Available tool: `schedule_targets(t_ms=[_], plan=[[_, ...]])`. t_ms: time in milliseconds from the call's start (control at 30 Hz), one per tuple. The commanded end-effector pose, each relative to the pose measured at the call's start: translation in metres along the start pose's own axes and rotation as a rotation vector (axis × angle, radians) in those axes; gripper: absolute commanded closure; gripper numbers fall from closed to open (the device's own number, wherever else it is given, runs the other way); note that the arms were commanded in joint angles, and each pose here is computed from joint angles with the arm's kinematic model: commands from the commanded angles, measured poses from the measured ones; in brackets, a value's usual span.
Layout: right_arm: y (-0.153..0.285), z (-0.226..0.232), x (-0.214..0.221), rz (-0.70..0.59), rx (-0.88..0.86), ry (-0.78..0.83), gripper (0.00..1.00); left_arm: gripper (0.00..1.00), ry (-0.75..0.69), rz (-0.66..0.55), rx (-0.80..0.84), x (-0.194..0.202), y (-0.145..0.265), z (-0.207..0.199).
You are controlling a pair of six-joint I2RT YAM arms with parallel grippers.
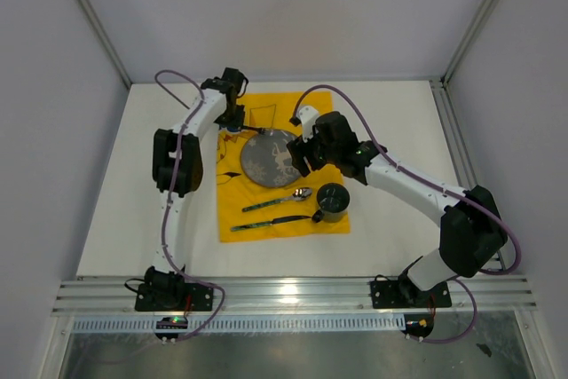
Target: Set the dinner table for one person
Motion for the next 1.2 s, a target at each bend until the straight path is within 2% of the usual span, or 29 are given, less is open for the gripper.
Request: schedule_targets(t_ms=[0,167,467,833,1100,1167], plan=[[0.007,0.003,-0.021,-0.078,-0.023,-0.011,0.28,1.00,0.121,0.030,0.099,0.002,-0.003,-0.033],[0.006,0.009,-0.020,-0.075,-0.068,-0.027,0.30,1.00,0.217,0.034,0.261,0.005,-0.006,-0.073],[0.004,0.014,-0.017,-0.062,-0.096,-0.056,0.30,1.00,0.240,0.055,0.442,0.008,-0.018,-0.117],[0.003,0.019,-0.022,-0.074,-0.124,-0.082,0.30,1.00,0.217,0.060,0.390,0.017,-0.047,-0.102],[0.005,0.021,-0.021,-0.077,-0.134,-0.086,0.30,1.00,0.200,0.074,0.388,0.018,-0.053,-0.101],[0.005,0.023,-0.020,-0.074,-0.141,-0.109,0.30,0.92,0.187,0.080,0.383,0.020,-0.058,-0.099]])
Point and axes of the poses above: each gripper's point midway between its finger pads, its own y axis back along the fingers, its own z axis along the line the jaws close on, x = y × z, the point moved 4 cm from there along y, back along the fingers, and after that the axes turned 1 degree about y, right-handed, at the moved point
